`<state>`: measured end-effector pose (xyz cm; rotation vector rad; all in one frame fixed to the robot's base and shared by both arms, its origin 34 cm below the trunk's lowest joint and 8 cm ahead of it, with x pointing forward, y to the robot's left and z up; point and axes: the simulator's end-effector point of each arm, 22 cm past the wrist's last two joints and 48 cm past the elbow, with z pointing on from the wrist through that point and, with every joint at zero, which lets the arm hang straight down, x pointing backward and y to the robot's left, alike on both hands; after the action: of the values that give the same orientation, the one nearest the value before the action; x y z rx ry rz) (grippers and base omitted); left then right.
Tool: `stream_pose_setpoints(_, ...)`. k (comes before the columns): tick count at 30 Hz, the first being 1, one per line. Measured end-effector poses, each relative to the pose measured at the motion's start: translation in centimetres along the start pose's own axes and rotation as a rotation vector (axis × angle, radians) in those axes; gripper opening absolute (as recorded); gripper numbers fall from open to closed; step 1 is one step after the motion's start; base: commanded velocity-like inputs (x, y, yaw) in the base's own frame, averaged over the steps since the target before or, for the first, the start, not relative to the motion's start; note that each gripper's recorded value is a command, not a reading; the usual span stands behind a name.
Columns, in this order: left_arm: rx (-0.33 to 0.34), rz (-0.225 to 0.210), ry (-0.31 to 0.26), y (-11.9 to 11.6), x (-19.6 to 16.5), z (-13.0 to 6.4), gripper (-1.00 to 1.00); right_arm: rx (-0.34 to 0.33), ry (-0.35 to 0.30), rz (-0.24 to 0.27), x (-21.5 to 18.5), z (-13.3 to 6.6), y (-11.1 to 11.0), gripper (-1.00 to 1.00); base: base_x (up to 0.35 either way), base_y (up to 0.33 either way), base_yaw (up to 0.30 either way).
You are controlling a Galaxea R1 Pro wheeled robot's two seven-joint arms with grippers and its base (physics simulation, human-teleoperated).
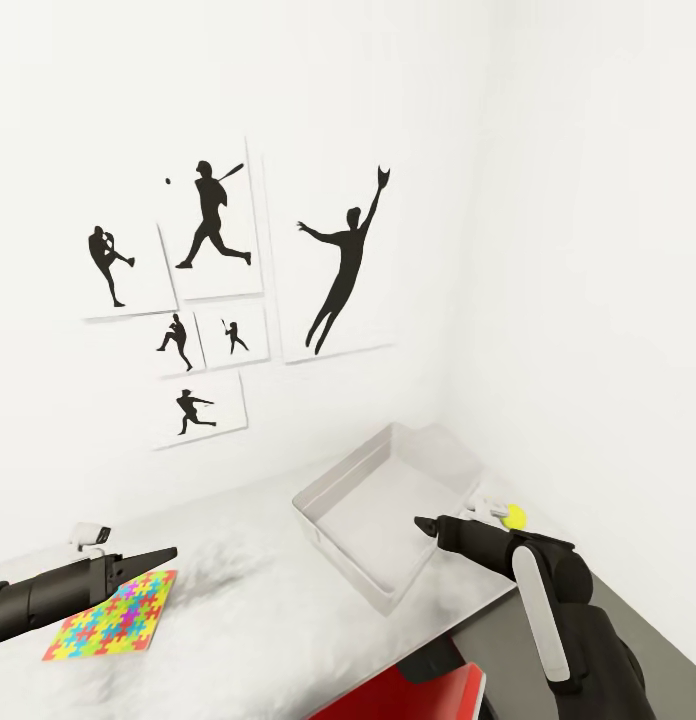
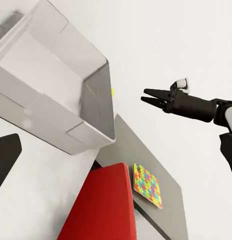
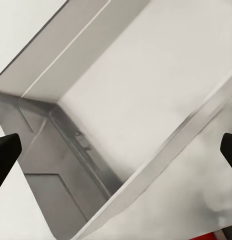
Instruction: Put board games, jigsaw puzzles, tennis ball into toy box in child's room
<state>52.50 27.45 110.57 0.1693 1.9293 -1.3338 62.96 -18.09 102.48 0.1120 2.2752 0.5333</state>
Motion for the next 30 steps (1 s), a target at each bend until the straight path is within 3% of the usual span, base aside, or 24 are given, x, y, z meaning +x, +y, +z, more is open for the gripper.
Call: stream_pose_setpoints(30,0.001,0.0,0.001,-0.01,0.03,0.03,1.0,0.001,0.0,0.0,0.03,0.01,-0.02,1.0,0.0,0.0,0.008)
